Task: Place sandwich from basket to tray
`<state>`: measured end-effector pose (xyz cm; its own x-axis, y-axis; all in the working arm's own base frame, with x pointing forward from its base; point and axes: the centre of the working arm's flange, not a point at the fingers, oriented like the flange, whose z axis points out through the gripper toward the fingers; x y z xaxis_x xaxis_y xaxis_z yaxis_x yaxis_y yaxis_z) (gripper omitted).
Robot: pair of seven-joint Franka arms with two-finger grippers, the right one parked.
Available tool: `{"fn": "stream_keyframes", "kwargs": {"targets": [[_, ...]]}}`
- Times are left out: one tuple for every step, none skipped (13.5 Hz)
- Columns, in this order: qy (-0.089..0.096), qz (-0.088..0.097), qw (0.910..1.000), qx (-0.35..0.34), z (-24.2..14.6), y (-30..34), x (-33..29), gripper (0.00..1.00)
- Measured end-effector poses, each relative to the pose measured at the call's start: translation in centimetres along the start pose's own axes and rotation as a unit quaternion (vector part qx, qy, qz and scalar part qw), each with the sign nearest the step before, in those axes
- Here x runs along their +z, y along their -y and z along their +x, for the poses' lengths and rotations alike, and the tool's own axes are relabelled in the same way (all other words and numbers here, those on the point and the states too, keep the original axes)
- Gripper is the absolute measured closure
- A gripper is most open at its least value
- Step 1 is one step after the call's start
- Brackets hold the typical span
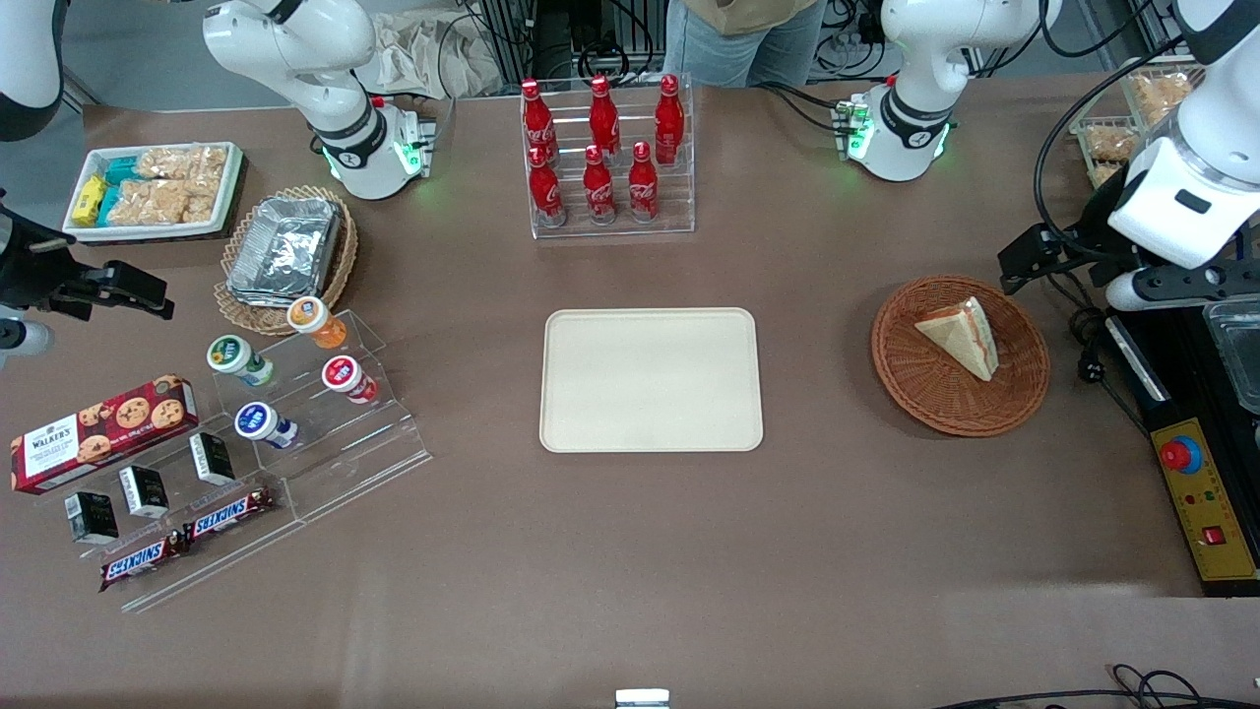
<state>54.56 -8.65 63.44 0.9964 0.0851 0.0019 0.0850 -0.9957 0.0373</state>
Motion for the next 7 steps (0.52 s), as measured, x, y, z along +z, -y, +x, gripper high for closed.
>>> {"fn": "stream_keyframes", "kwargs": {"targets": [[0.0, 0.0, 1.0, 0.0, 0.01, 0.0, 0.03, 0.0], [0.001, 0.0, 1.0, 0.0, 0.04, 0.0, 0.07, 0.0], [0.001, 0.0, 1.0, 0.0, 0.06, 0.0, 0.12, 0.0], [0.002, 0.0, 1.0, 0.0, 0.09, 0.0, 0.17, 0.0], [0.002, 0.0, 1.0, 0.0, 0.13, 0.0, 0.24, 0.0], [0.003, 0.0, 1.0, 0.0, 0.18, 0.01, 0.33, 0.0], [0.004, 0.001, 1.0, -0.001, 0.24, 0.05, 0.42, 0.0]]}}
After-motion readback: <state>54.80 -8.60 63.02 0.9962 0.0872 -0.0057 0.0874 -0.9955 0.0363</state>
